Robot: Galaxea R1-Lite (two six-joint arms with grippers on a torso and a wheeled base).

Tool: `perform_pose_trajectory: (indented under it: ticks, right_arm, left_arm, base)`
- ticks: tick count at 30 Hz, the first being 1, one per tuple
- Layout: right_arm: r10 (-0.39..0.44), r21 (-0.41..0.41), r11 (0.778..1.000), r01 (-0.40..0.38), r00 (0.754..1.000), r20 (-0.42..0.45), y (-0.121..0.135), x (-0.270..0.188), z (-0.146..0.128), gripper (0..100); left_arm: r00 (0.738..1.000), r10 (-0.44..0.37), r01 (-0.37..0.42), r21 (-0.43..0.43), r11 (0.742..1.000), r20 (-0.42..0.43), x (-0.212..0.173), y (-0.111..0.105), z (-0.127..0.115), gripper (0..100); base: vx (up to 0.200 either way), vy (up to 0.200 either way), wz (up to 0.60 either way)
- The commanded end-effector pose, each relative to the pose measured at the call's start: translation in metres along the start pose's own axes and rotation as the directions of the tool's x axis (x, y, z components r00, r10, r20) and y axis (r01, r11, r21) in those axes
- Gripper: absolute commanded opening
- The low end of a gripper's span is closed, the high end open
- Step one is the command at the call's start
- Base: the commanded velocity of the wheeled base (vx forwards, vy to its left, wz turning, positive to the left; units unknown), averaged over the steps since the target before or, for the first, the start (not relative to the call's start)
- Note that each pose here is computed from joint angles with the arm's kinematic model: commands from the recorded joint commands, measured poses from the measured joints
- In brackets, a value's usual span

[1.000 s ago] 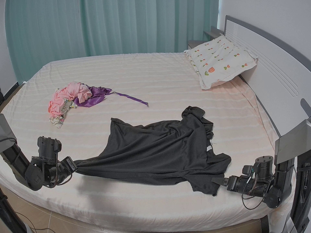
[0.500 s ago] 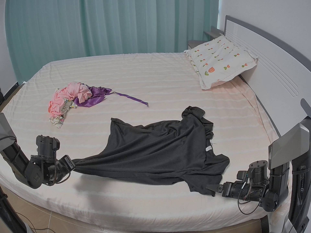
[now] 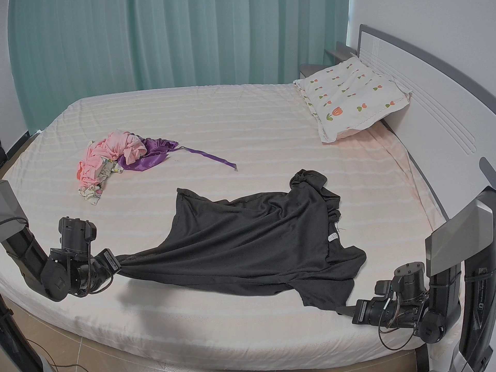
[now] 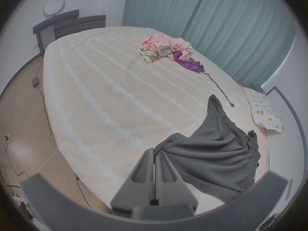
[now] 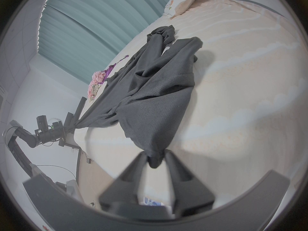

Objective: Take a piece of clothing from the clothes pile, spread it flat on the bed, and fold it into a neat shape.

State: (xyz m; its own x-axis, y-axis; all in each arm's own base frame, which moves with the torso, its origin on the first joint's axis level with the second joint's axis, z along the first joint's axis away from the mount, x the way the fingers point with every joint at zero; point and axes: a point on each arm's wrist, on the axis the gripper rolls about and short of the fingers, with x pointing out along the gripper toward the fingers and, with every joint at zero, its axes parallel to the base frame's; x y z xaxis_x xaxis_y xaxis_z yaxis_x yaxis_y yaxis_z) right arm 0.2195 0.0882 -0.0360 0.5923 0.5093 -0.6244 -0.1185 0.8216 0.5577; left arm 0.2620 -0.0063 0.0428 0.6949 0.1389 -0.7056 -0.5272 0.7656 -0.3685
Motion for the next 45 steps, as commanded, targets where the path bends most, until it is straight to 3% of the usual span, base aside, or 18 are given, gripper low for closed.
perform_pose_trajectory:
  ticks: [1, 8, 10, 21, 24, 33, 40, 45]
  right_arm:
    - [0.002, -0.002, 1.0, -0.002, 1.0, 0.013, 0.003, -0.016, 0.0, 0]
    - [-0.01, -0.041, 0.999, 0.011, 1.0, 0.026, 0.003, -0.03, 0.001, 0]
    - [-0.035, -0.039, 0.999, 0.036, 0.999, 0.03, -0.002, -0.034, 0.004, 0]
    - [-0.138, -0.182, 0.977, 0.113, 0.982, -0.131, -0.008, -0.057, -0.007, 0]
    - [-0.17, -0.228, 0.965, 0.127, 0.969, -0.179, -0.012, -0.062, -0.011, 0]
    - [-0.201, -0.263, 0.955, 0.14, 0.954, -0.222, -0.012, -0.067, -0.016, 0]
    - [-0.227, -0.276, 0.949, 0.151, 0.936, -0.269, -0.014, -0.068, -0.021, 0]
    - [-0.271, -0.32, 0.932, 0.172, 0.915, -0.298, -0.016, -0.07, -0.025, 0]
  left_arm:
    - [1.0, 0.002, -0.002, 0.0, 1.0, -0.003, 0.0, 0.0, -0.001, 0]
    - [0.999, -0.004, 0.005, 0.041, 0.999, -0.041, -0.004, 0.005, -0.008, 0]
    - [0.997, -0.012, 0.018, 0.087, 0.996, -0.071, -0.008, 0.009, -0.012, 0]
    - [0.985, 0.043, 0.002, 0.263, 0.965, -0.166, -0.019, 0.022, -0.036, 0]
    - [0.97, 0.084, 0.0, 0.344, 0.939, -0.229, -0.023, 0.026, -0.048, 0]
    - [0.952, 0.122, -0.002, 0.391, 0.92, -0.282, -0.024, 0.028, -0.06, 0]
    - [0.918, 0.194, -0.021, 0.447, 0.895, -0.346, -0.025, 0.033, -0.067, 0]
    - [0.904, 0.215, -0.018, 0.471, 0.882, -0.369, -0.023, 0.034, -0.073, 0]
  base:
    - [0.0, 0.0, 0.0]
    - [0.0, 0.0, 0.0]
    - [0.0, 0.0, 0.0]
    - [0.0, 0.0, 0.0]
    - [0.0, 0.0, 0.0]
    - [0.0, 0.0, 0.0]
    - [0.0, 0.0, 0.0]
    - [0.0, 0.0, 0.0]
